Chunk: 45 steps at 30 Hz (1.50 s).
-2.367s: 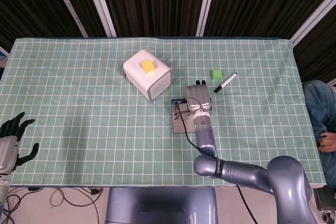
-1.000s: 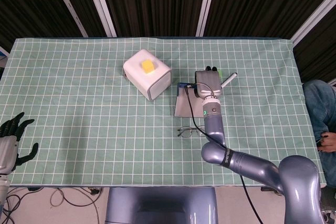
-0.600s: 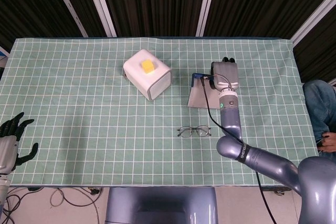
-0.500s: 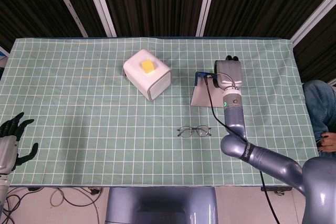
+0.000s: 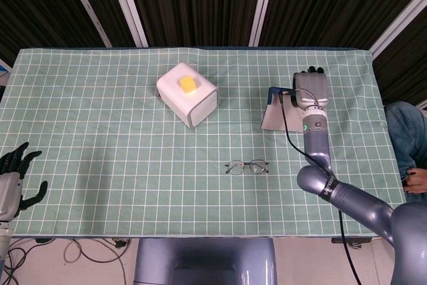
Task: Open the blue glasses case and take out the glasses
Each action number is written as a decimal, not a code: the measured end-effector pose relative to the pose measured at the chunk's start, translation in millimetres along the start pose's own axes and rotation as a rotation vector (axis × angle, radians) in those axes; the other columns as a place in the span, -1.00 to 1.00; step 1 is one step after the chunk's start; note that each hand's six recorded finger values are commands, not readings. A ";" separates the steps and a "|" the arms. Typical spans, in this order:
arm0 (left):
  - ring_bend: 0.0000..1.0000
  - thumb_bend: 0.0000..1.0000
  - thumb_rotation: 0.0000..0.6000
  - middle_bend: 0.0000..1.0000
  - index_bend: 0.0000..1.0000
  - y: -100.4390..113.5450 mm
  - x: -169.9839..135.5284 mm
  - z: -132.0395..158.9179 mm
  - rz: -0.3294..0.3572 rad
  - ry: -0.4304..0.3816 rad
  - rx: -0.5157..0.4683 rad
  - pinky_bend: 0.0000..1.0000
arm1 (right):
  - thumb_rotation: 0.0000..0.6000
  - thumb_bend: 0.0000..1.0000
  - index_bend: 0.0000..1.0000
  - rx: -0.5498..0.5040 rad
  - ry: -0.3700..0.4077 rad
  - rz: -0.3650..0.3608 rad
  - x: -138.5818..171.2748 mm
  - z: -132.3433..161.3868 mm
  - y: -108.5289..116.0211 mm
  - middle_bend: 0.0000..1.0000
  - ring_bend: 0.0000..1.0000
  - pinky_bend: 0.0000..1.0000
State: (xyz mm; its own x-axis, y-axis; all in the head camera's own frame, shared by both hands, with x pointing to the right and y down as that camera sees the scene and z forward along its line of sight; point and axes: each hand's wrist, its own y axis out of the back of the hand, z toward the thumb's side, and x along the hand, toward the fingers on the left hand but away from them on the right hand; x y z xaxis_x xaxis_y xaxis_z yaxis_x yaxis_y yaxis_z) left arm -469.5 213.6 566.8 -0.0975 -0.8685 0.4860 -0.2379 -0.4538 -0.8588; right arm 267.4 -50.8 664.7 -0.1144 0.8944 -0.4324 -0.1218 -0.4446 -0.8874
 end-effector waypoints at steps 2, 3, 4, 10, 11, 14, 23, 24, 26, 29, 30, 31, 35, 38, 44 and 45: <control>-1.00 -0.24 1.00 -1.00 -0.68 -0.2 0.4 0.0 0.000 0.001 0.001 -1.00 | 1.00 -0.14 0.15 0.012 -0.007 0.004 -2.8 -5.6 -4.9 -0.22 -0.59 -0.59; -1.00 -0.24 1.00 -1.00 -0.68 -0.5 0.6 0.0 -0.001 0.002 0.001 -1.00 | 1.00 -0.16 0.13 0.016 -0.011 0.008 -3.7 -7.9 -7.5 -0.24 -0.60 -0.60; -1.00 -0.24 1.00 -1.00 -0.68 -0.8 0.7 0.0 -0.003 0.002 0.001 -1.00 | 1.00 -0.18 0.08 0.019 -0.016 0.013 -4.5 -10.0 -10.5 -0.27 -0.62 -0.62; -1.00 -0.24 1.00 -1.00 -0.68 -0.7 1.1 0.0 0.000 0.002 0.000 -1.00 | 1.00 -0.50 -0.37 -0.042 -0.036 0.090 -3.5 -14.5 -32.2 -0.74 -0.90 -0.62; -1.00 -0.24 1.00 -1.00 -0.68 -0.7 1.1 0.2 0.000 0.001 0.000 -1.00 | 1.00 -0.54 -0.44 -0.048 -0.041 0.102 -3.0 -14.7 -35.0 -0.82 -0.94 -0.62; -1.00 -0.24 1.00 -1.00 -0.68 -0.6 0.9 0.3 0.001 0.001 0.001 -1.00 | 1.00 -0.68 -0.63 -0.039 -0.043 0.120 -2.3 -13.6 -39.3 -0.99 -1.00 -0.62; -1.00 -0.24 1.00 -1.00 -0.68 -0.5 0.9 0.6 0.004 -0.002 0.003 -1.00 | 1.00 -0.71 -0.66 -0.037 -0.044 0.152 0.5 -14.6 -35.5 -1.00 -1.00 -0.62; -1.00 -0.24 1.00 -1.00 -0.68 -0.4 0.9 0.7 0.005 -0.003 0.003 -1.00 | 1.00 -0.71 -0.66 -0.042 -0.042 0.150 1.3 -15.3 -33.2 -1.00 -1.00 -0.62; -1.00 -0.24 1.00 -1.00 -0.68 -0.4 0.8 1.0 0.006 -0.005 0.004 -1.00 | 1.00 -0.71 -0.66 -0.056 -0.037 0.145 3.9 -17.3 -27.9 -0.99 -1.00 -0.62; -1.00 -0.24 1.00 -1.00 -0.68 0.2 0.8 2.0 0.010 -0.011 0.004 -1.00 | 1.00 -0.70 -0.66 -0.084 -0.023 0.127 12.1 -25.2 -15.0 -0.98 -1.00 -0.62; -1.00 -0.24 1.00 -1.00 -0.68 0.6 0.8 2.4 0.012 -0.014 0.003 -1.00 | 1.00 -0.70 -0.66 -0.091 -0.021 0.119 15.1 -29.1 -10.5 -0.98 -1.00 -0.62; -1.00 -0.24 1.00 -1.00 -0.68 1.0 0.8 3.0 0.015 -0.018 0.002 -1.00 | 1.00 -0.70 -0.66 -0.099 -0.019 0.109 18.7 -33.9 -5.7 -0.97 -1.00 -0.62; -1.00 -0.24 1.00 -1.00 -0.68 1.3 -0.2 5.3 0.023 -0.033 0.007 -1.00 | 1.00 -0.70 -0.66 -0.108 -0.019 0.040 39.6 -64.1 16.2 -0.90 -0.98 -0.62; -1.00 -0.24 1.00 -1.00 -0.68 0.9 -1.8 7.2 0.025 -0.044 0.013 -1.00 | 1.00 -0.70 -0.66 -0.080 -0.038 -0.027 64.7 -100.9 32.5 -0.88 -0.97 -0.62; -1.00 -0.24 1.00 -1.00 -0.68 3.2 -6.0 11.8 0.044 -0.070 0.027 -1.00 | 1.00 -0.69 -0.66 -0.044 -0.057 -0.088 116.6 -151.2 39.6 -0.88 -0.97 -0.62; -1.00 -0.24 1.00 -1.00 -0.68 3.5 -6.8 12.5 0.047 -0.074 0.029 -1.00 | 1.00 -0.69 -0.66 -0.045 -0.058 -0.094 124.2 -156.4 38.4 -0.88 -0.97 -0.62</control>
State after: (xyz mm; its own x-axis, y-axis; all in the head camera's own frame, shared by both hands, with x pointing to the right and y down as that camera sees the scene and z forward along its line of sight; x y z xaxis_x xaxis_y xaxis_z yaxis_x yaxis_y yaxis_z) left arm -457.5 215.4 558.5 -0.0359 -0.9008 0.4327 -0.2063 -0.4170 -0.8852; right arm 402.7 50.9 551.9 -0.1616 0.9271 -0.3381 -0.0908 -0.3551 -0.9304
